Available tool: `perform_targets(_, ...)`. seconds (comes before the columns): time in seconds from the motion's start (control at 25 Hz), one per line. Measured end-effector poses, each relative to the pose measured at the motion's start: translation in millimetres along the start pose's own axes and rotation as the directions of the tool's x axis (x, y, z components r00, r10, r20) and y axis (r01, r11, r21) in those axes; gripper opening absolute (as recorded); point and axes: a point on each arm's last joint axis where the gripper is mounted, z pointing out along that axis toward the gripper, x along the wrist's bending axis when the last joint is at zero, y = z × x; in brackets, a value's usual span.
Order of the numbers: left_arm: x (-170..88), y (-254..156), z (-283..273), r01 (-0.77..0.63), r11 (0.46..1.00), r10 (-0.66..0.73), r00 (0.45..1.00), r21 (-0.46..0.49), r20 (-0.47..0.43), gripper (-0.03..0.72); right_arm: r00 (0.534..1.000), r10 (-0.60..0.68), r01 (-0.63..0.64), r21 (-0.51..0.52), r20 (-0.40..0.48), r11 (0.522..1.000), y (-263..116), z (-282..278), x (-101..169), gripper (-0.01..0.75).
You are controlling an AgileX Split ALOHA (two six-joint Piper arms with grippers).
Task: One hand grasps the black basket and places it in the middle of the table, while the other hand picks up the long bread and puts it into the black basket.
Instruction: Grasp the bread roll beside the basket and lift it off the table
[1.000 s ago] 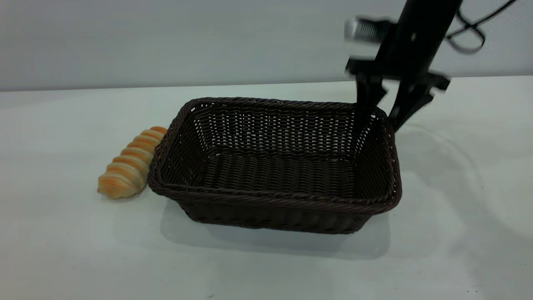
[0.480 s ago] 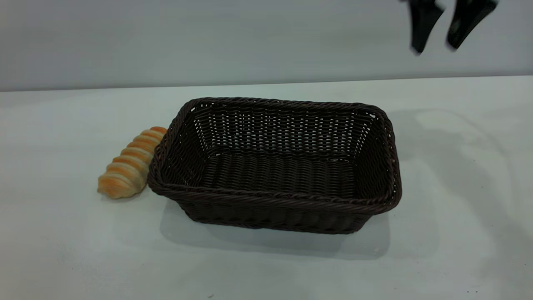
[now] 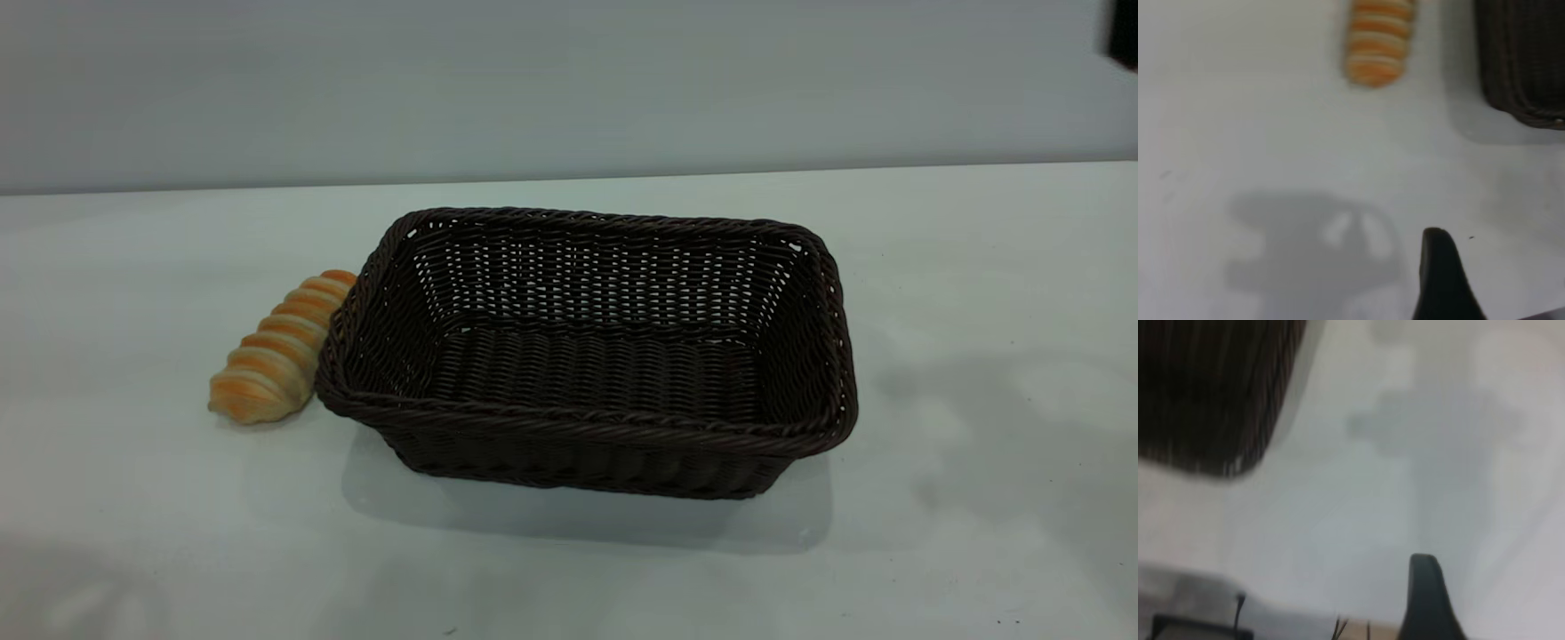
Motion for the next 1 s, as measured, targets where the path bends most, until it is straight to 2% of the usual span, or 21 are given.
perform_targets(0.16,2.2,12.8,42.0,-0.056,0.998,0.053,0.995,0.033,0.088,0.468,0.999,0.012,-0.014,-0.041,-0.043,0.999,-52.7,-24.4,7.1,0.535)
perform_targets(0.36,14.4,31.8,94.8,-0.098,0.995,0.096,0.992,0.013,0.087,0.468,0.999,-0.004,-0.003,-0.135,-0.048,0.991,-85.4,-50.3,10.4,0.535)
perform_targets(0.48,22.6,47.5,124.8,-0.122,0.992,0.12,0.989,0.028,0.086,0.468,0.999,-0.015,0.007,-0.172,-0.047,0.985,-91.5,-59.4,11.2,0.535)
perform_targets(0.68,33.5,74.3,171.9,-0.187,0.979,0.178,0.976,0.075,0.122,0.468,0.998,-0.018,0.009,-0.166,-0.052,0.986,-93.3,-57.4,11.6,0.535)
perform_targets(1.0,49.8,81.0,249.5,-0.276,0.952,0.256,0.955,0.132,0.151,0.468,0.998,-0.019,0.008,-0.163,-0.064,0.987,-93.5,-55.2,12.6,0.535)
